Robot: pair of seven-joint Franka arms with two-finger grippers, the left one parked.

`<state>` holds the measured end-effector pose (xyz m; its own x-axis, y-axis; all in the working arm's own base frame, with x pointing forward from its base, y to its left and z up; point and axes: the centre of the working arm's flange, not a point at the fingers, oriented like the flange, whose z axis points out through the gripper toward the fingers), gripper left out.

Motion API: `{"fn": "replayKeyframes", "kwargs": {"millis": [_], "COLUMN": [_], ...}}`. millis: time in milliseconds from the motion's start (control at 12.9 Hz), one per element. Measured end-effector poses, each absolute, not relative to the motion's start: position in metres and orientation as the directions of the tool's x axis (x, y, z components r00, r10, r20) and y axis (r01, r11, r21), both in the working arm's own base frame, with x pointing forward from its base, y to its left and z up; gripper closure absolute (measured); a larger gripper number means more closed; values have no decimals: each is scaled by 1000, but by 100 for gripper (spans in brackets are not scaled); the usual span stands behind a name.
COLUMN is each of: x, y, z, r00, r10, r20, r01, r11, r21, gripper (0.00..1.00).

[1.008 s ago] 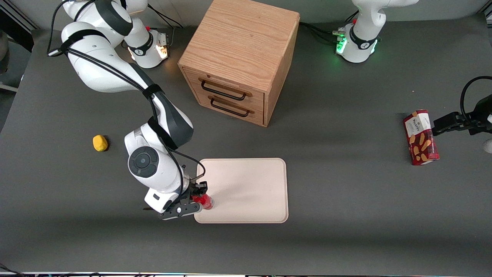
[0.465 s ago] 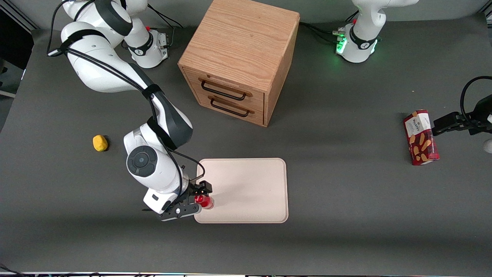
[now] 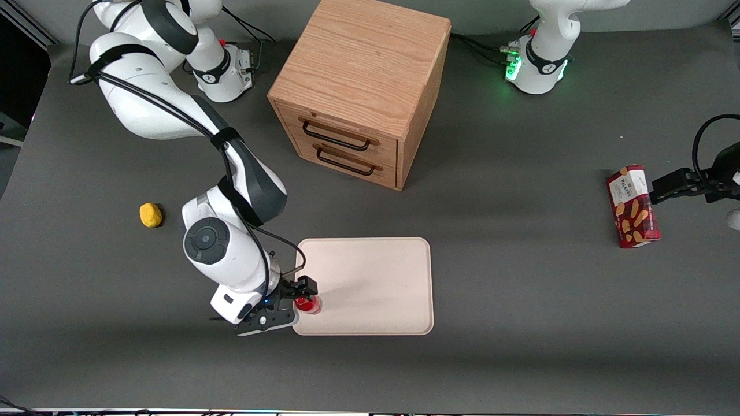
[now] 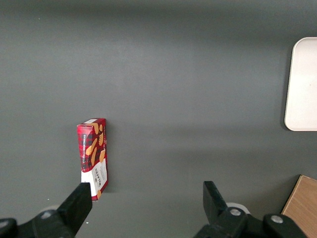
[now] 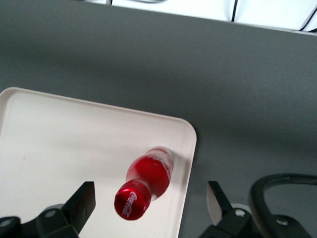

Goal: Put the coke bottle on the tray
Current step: 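Open the right gripper to release the bottle on the tray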

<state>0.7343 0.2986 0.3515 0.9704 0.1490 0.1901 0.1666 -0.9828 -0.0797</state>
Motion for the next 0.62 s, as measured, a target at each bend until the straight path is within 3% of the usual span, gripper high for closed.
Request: {"fn": "replayKeyframes", "kwargs": {"millis": [155,620], "x": [737,725], "y": [283,165], "z": [380,479], "r00": [972,994], "r10": [121,-80], "r20": [202,74], "r01": [140,-69], "r11": [-987,-988], "r21": [-81,-140], "gripper": [0,0]}}
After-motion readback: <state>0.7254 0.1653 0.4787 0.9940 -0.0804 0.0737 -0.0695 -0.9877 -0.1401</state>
